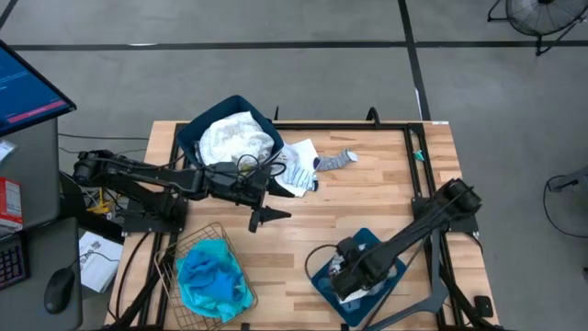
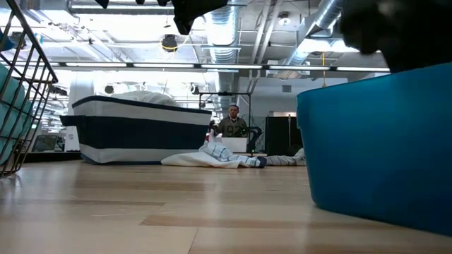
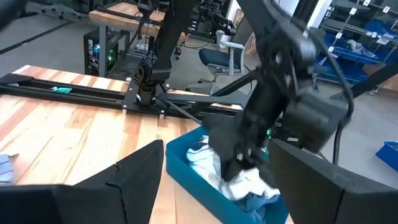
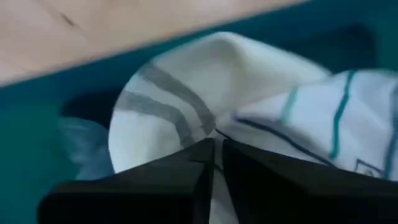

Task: Pick & Place Cloths
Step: Put the bottom white patterned sock into the blue bin, then put the white short into the wire basket

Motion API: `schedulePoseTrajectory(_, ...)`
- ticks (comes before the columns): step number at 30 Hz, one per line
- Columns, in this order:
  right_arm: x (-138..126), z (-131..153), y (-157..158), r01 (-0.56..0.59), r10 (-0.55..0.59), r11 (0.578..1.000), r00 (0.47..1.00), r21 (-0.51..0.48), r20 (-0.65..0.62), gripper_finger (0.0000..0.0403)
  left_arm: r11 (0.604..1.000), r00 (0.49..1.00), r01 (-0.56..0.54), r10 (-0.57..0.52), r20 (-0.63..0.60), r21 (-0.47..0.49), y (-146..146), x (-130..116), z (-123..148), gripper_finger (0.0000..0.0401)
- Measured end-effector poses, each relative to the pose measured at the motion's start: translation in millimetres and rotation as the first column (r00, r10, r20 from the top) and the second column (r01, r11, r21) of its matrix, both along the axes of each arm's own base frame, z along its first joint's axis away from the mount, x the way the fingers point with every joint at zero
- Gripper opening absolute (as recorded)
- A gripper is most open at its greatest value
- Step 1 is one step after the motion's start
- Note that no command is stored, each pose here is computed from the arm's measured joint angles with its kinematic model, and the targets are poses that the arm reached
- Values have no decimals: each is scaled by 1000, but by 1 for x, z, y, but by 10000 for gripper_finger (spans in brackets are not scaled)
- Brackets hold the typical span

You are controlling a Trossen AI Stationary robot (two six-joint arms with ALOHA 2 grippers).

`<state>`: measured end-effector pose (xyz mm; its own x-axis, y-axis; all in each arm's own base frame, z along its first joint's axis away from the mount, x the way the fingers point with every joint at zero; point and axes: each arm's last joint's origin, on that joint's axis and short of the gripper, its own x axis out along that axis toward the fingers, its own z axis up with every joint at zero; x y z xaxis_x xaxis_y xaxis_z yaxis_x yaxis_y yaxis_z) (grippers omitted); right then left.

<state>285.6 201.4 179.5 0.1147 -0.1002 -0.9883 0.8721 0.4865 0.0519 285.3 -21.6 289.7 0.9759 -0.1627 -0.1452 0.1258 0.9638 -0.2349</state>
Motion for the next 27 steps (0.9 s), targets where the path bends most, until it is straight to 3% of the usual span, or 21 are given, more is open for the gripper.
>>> schedulePoseTrajectory(5, 9, -33, 8, -23, 26, 999, 996, 38, -83, 34, 1000, 1000, 0, 0, -9, 1, 0, 0, -1, 273)
schedulePoseTrajectory(10, 8, -31, 8, -37, 42, 998, 996, 59, -84, 28, 1000, 1000, 0, 0, -13, 1, 0, 0, -1, 273)
schedulePoseTrajectory(17, -1, 24, -2, -72, 65, 994, 995, 83, 76, 63, 999, 1000, 8, -7, -17, 48, 0, 0, -2, 273)
schedulePoseTrajectory(23, -14, 68, -13, -79, 53, 990, 977, 119, 209, 135, 986, 1000, -10, 13, -14, 166, 1, 0, -3, 273)
schedulePoseTrajectory(27, -22, 87, -18, -82, 41, 985, 965, 151, 260, 184, 983, 998, -48, 53, -21, 180, 5, 3, -6, 273)
